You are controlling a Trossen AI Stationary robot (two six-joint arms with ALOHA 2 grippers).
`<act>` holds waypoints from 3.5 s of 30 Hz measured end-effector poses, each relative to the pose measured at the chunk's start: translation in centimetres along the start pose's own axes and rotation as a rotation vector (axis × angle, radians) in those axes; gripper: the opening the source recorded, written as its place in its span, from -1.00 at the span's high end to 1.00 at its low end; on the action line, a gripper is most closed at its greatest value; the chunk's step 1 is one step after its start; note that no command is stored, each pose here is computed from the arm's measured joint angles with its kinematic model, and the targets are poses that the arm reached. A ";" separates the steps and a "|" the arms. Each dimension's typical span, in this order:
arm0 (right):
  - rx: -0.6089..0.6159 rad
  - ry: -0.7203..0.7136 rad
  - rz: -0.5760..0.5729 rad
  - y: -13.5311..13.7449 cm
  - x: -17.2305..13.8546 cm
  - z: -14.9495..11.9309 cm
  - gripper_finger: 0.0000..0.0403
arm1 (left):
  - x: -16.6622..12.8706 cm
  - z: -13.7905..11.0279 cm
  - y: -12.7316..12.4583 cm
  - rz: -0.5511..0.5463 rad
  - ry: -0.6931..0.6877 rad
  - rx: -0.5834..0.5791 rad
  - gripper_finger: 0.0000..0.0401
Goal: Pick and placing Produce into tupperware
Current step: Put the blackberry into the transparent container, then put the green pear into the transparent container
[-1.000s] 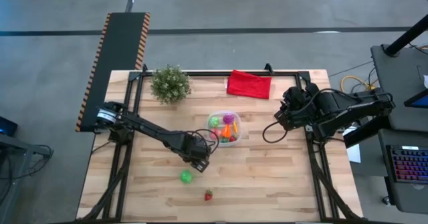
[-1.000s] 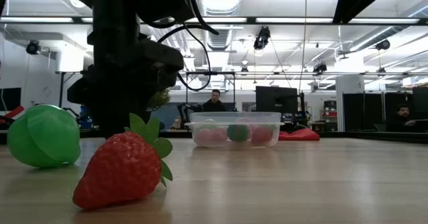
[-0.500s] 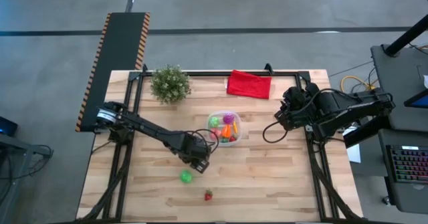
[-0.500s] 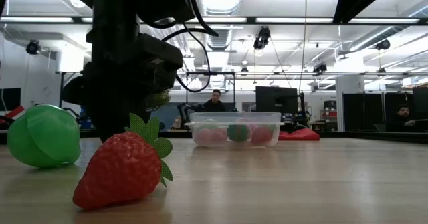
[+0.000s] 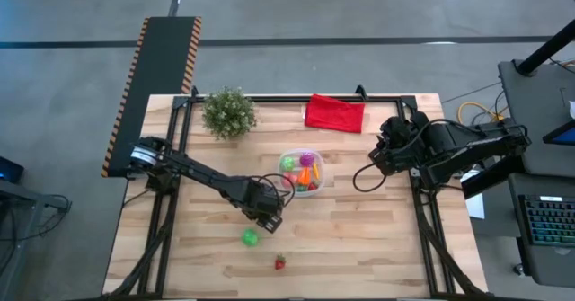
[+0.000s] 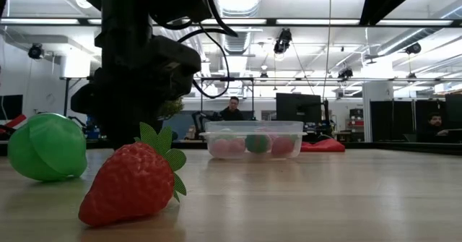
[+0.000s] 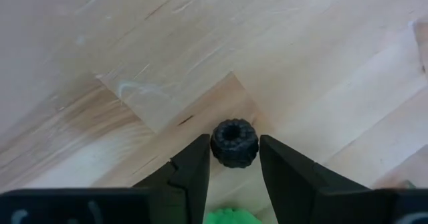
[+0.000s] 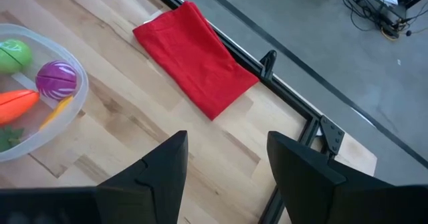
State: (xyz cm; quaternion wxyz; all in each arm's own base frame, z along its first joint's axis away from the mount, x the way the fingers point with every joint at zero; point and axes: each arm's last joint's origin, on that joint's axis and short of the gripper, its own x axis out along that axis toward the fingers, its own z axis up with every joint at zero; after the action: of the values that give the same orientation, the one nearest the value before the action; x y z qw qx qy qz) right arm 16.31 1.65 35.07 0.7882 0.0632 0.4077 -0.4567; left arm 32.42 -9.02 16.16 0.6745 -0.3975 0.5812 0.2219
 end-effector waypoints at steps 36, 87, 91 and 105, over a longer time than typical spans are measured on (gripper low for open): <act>0.000 0.000 0.000 0.0 0.0 0.0 0.01 | -2.0 1.1 -1.5 -0.114 -0.076 0.028 0.58; 0.010 0.005 0.007 0.0 0.0 0.0 0.01 | -11.8 6.8 0.3 -0.133 -0.357 0.431 0.12; 0.006 0.003 0.006 0.0 0.0 0.0 0.01 | -14.0 1.0 -0.1 -0.109 -0.343 0.762 0.12; -0.015 -0.002 0.003 0.0 0.0 0.0 0.01 | -8.3 -6.9 -0.5 0.039 -0.215 1.188 0.12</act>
State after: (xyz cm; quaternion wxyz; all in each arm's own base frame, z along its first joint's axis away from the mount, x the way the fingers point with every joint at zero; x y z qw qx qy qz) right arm 16.33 1.67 35.09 0.7898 0.0572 0.4101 -0.4524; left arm 26.80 -13.45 24.19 0.8320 0.0825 0.5413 -0.0894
